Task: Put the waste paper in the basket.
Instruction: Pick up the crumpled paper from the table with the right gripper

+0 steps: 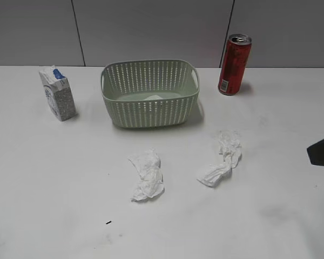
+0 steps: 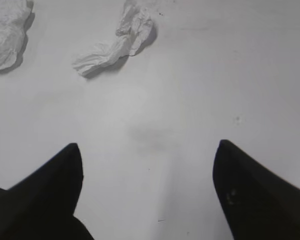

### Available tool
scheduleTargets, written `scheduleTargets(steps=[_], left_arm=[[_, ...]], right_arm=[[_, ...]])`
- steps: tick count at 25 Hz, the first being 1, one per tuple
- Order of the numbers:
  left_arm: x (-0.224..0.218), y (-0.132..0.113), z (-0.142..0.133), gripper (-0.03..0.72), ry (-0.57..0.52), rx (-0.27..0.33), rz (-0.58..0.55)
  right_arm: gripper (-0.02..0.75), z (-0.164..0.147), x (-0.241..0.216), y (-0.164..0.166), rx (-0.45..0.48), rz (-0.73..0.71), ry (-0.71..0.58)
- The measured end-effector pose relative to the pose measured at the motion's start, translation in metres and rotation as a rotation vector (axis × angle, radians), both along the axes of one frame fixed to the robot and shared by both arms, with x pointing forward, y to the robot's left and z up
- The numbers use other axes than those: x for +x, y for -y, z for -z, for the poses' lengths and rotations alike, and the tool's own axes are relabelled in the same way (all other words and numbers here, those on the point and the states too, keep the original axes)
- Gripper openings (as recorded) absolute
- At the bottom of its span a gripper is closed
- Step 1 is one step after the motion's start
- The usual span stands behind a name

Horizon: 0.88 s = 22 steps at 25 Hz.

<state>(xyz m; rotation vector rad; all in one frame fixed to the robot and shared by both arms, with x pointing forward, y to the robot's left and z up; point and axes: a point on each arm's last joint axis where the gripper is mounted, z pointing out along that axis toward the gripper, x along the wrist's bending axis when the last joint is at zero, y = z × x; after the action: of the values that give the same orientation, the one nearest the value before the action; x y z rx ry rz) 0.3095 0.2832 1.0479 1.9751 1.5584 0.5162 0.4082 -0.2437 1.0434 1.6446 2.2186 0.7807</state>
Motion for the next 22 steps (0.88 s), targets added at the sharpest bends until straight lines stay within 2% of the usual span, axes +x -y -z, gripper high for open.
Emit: scheduleTargets(steps=[4, 14, 19, 22], left_arm=[[-0.026, -0.001, -0.007, 0.590, 0.150, -0.006, 0.001], [-0.074, -0.004, -0.009, 0.590, 0.431, -0.016, -0.008], [-0.078, -0.005, -0.009, 0.590, 0.451, -0.014, -0.009], [-0.078, -0.005, -0.008, 0.590, 0.451, -0.012, -0.010]], right_arm=[[0.609, 0.001, 0.023, -0.006, -0.018, -0.019, -0.038], [0.597, 0.016, 0.071, -0.022, -0.033, -0.066, -0.147], [0.594, 0.034, 0.091, -0.031, -0.038, -0.086, -0.213], [0.594, 0.045, 0.099, -0.050, -0.058, -0.142, -0.239]])
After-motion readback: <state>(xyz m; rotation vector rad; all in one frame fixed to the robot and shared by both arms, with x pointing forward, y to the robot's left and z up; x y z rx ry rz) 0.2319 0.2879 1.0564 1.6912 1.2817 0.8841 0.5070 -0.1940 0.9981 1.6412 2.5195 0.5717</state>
